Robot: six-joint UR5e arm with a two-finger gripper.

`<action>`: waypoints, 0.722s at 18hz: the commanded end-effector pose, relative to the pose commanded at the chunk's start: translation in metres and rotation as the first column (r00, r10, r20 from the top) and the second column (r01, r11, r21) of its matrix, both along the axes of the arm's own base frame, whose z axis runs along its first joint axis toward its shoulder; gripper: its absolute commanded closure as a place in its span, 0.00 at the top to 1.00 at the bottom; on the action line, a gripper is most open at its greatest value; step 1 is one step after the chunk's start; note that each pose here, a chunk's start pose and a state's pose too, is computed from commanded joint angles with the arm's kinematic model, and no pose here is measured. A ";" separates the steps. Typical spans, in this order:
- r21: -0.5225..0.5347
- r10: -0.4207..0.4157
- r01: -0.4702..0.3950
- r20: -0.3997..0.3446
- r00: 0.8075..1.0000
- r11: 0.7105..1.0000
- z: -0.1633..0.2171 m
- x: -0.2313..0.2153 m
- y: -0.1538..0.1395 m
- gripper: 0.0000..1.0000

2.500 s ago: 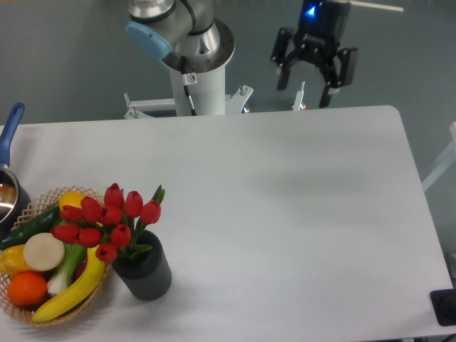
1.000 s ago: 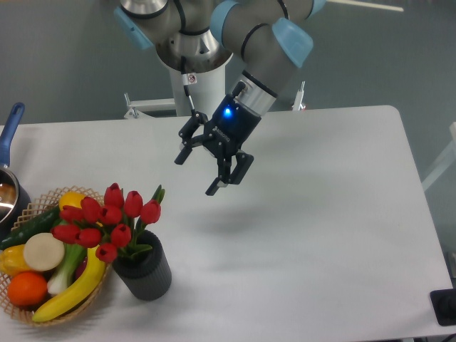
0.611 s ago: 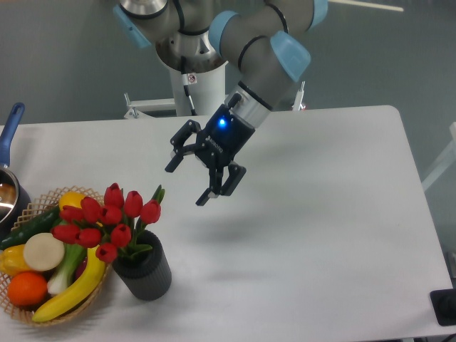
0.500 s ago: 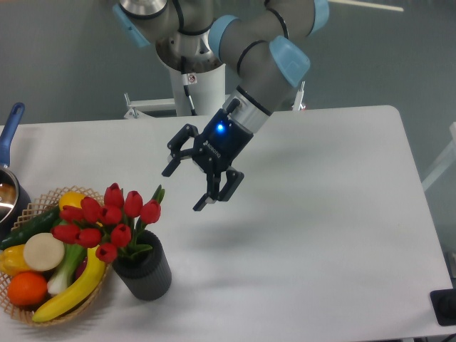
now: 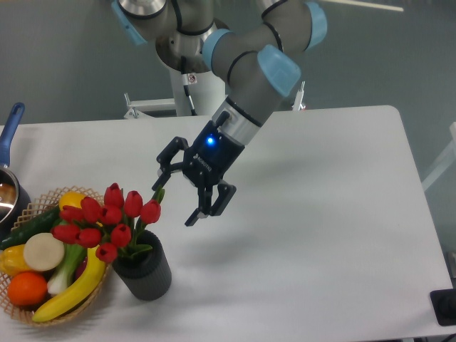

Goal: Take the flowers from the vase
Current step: 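Lower the open gripper around the tulip stems above the black vase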

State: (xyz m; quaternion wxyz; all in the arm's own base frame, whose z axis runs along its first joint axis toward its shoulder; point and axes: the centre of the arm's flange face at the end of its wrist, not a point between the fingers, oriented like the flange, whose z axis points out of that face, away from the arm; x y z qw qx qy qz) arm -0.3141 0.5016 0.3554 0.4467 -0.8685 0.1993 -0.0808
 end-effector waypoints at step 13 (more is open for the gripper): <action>-0.068 -0.061 0.059 -0.022 0.998 0.996 -0.024 0.021 0.039 1.00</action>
